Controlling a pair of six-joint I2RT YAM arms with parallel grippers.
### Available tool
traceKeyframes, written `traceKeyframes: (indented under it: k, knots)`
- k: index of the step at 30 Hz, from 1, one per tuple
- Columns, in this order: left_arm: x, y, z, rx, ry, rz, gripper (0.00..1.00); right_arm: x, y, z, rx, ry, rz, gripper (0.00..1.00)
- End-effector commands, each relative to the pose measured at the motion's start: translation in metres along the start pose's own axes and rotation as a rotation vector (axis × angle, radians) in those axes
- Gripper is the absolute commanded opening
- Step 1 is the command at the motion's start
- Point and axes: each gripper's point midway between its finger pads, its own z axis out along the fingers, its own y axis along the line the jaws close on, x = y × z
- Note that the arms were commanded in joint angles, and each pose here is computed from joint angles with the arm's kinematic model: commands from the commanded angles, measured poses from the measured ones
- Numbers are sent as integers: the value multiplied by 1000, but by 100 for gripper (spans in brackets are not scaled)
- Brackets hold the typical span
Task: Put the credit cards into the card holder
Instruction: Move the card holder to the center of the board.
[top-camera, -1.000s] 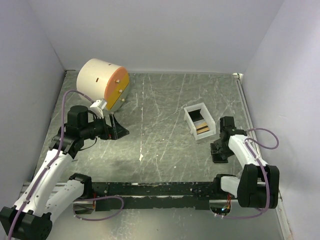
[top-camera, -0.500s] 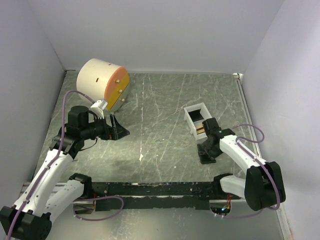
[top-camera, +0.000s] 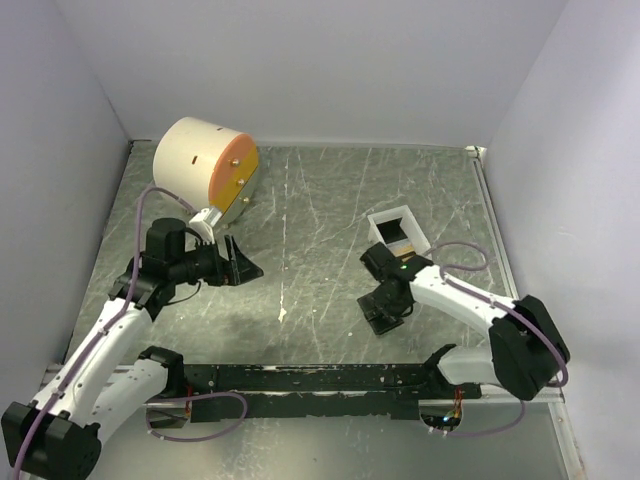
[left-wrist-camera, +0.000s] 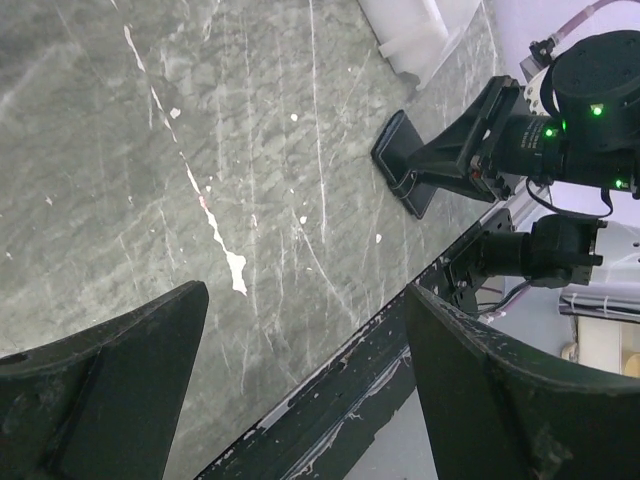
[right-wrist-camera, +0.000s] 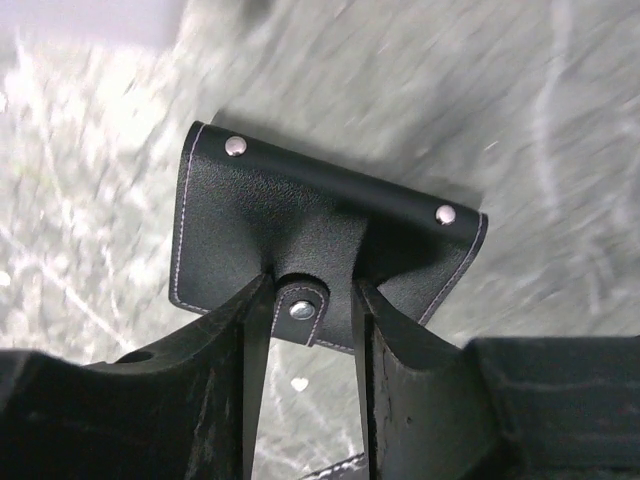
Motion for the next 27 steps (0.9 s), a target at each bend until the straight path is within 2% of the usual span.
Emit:
traceKeyframes:
  k: [1, 7, 13, 16, 19, 22, 27]
  knots:
    - [3, -4, 10, 27, 8, -26, 90, 26, 36, -9, -66, 17, 13, 37]
    - [19, 2, 18, 17, 28, -73, 88, 54, 90, -14, -137, 21, -101, 34]
    - [34, 6, 22, 6, 57, -99, 87, 51, 123, -29, -293, -15, -288, 33]
    - [39, 6, 26, 6, 71, -102, 86, 41, 121, -36, -369, -83, -462, 38]
    - [44, 6, 32, 12, 82, -113, 85, 29, 105, -38, -367, -140, -576, 46]
    - [49, 3, 41, 29, 105, -113, 82, 24, 92, -42, -403, -154, -609, 51]
    - [53, -4, 57, 20, 143, -83, 79, 18, 84, -45, -493, -133, -631, 49]
